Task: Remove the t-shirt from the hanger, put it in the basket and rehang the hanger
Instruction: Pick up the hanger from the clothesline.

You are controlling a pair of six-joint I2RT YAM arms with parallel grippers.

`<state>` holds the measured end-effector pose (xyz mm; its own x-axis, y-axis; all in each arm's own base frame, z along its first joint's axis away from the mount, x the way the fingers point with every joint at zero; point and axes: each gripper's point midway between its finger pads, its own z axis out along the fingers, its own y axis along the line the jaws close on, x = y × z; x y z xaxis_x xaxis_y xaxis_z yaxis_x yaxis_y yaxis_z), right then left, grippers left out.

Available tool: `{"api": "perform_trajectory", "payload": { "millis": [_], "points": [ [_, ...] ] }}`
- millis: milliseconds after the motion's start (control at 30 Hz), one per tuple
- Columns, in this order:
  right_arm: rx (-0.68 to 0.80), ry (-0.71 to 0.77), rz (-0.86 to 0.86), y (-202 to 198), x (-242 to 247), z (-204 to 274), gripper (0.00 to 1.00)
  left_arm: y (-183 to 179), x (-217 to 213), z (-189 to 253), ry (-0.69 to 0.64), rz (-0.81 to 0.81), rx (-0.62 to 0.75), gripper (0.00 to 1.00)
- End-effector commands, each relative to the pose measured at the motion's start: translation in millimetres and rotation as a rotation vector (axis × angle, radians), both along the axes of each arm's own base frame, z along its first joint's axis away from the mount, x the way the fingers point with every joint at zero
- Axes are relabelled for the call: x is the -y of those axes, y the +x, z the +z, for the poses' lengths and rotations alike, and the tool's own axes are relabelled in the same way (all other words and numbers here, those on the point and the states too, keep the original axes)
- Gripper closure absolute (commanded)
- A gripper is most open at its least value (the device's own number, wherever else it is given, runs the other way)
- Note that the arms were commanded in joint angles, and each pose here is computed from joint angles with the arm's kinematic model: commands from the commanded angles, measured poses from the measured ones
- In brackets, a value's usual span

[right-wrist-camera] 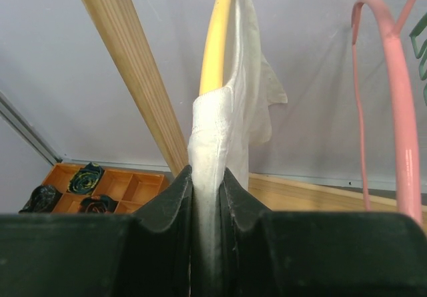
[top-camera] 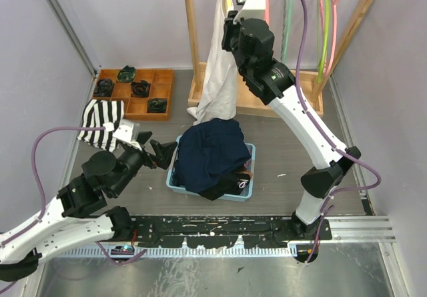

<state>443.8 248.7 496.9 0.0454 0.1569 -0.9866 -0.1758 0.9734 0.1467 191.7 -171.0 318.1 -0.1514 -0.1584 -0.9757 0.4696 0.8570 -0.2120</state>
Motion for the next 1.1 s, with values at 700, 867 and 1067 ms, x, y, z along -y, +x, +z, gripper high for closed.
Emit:
{"api": "perform_trajectory", "payload": {
  "millis": [700,867,1067],
  "points": [
    [0.234,0.106,0.112,-98.9,56.4,56.7,0.99,26.3,52.2,76.7,-0.001,-0.049,0.138,0.02],
    [0.258,0.108,0.152,-125.2,68.4,55.5,0.99,37.4,72.9,102.7,0.038,-0.066,0.174,0.02],
    [0.316,0.127,0.173,-155.5,87.2,63.6,0.99,44.4,92.8,128.7,0.029,-0.106,0.217,0.02]
  ]
}}
